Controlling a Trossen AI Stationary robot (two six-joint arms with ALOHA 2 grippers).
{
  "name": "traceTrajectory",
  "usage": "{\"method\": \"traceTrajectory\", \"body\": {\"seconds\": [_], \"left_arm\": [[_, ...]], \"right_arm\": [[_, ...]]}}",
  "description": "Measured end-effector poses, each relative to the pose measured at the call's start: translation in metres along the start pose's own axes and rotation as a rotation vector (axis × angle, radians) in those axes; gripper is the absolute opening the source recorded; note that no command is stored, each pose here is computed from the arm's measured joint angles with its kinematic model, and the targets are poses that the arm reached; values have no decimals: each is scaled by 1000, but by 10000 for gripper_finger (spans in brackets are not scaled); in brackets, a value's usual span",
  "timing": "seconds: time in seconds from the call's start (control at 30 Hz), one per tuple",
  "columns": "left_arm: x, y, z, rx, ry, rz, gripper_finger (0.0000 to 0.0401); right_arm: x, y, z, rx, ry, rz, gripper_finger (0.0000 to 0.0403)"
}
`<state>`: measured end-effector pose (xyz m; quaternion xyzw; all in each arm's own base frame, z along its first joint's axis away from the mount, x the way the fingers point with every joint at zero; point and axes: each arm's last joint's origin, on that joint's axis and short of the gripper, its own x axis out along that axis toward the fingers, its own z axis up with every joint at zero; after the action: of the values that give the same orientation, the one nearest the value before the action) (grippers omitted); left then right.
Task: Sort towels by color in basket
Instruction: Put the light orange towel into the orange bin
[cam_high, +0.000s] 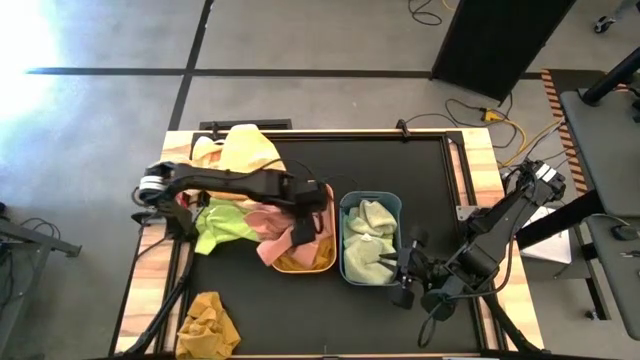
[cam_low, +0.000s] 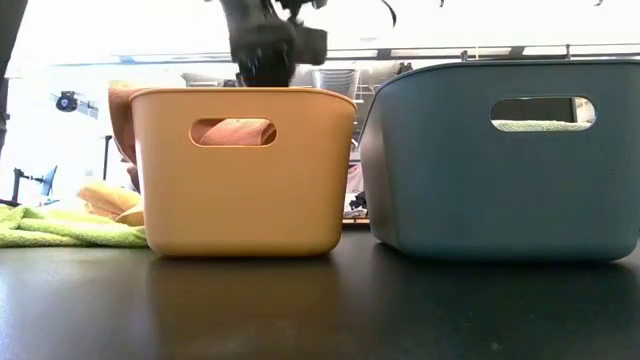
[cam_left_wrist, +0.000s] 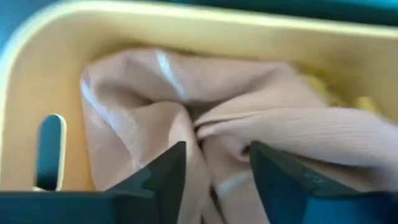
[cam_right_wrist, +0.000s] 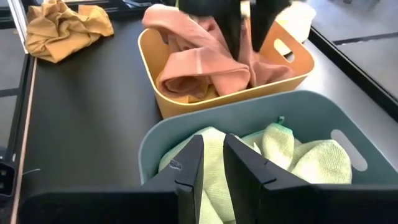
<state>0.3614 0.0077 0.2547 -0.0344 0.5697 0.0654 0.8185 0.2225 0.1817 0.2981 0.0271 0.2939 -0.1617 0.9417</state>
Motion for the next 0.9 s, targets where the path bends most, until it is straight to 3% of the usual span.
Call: {"method": "traceTrajectory", "body": {"seconds": [0.17, 0.37, 0.53, 0.67, 0.77, 0.9], "left_arm": [[-45, -15, -17, -16, -116, 41, 194], [-73, -15, -87, -164, 30, 134, 196], [-61, -1, -148, -323, 103, 171, 196], [-39, 9, -180, -423, 146, 204, 196], [-22, 11, -189, -471, 141, 170, 196], [-6, 5, -176, -426, 14, -3, 194]], "right_arm": [[1, 0, -1, -19, 3, -3, 52], [1, 0, -2, -25, 4, -5, 52], [2, 0, -3, -50, 5, -6, 52], [3, -1, -4, -72, -13, -32, 52], [3, -2, -4, -73, -28, -48, 52], [3, -2, -4, -72, -28, -48, 52]]}}
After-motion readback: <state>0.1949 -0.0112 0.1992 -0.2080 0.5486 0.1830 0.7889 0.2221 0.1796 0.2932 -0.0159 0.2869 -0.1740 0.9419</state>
